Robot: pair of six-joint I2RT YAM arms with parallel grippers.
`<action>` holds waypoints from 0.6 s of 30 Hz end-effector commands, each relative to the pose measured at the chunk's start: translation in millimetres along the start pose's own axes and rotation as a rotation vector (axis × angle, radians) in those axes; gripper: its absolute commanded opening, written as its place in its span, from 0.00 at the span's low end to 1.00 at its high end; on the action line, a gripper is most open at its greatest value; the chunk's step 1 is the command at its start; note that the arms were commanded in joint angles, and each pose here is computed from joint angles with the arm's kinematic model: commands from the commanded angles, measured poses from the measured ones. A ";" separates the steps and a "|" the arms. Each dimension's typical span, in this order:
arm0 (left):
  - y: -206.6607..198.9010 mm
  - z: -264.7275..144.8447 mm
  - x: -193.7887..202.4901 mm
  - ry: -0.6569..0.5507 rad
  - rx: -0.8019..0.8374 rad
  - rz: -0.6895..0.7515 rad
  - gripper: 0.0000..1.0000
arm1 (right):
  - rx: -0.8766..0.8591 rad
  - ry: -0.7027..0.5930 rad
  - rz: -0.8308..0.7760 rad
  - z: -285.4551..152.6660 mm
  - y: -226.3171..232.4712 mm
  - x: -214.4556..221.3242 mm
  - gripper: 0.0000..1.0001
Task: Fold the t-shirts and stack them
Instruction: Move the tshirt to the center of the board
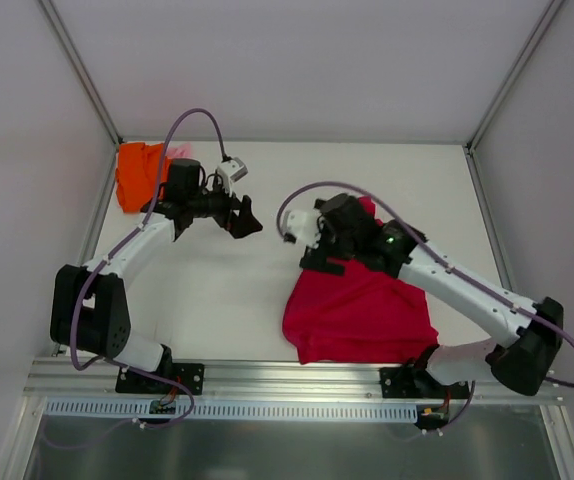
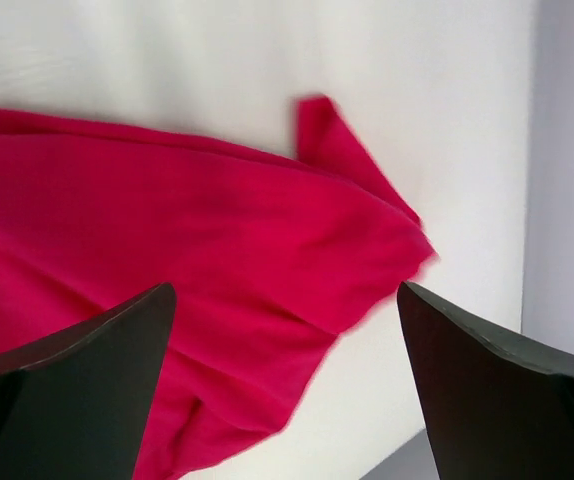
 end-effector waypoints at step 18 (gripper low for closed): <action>-48.0 -3.5 33.6 0.384 0.363 0.068 0.99 | 0.044 0.220 0.455 89.2 -93.4 164.5 1.00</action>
Point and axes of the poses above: each gripper's point midway between its finger pads, its own z axis out along the fingers, its own y axis along the line the jaws close on, x = y × z, the point moved 9 cm from there along -z, back along the fingers, and after that the axes turned 6 degrees about -z, right-handed, at the moved point
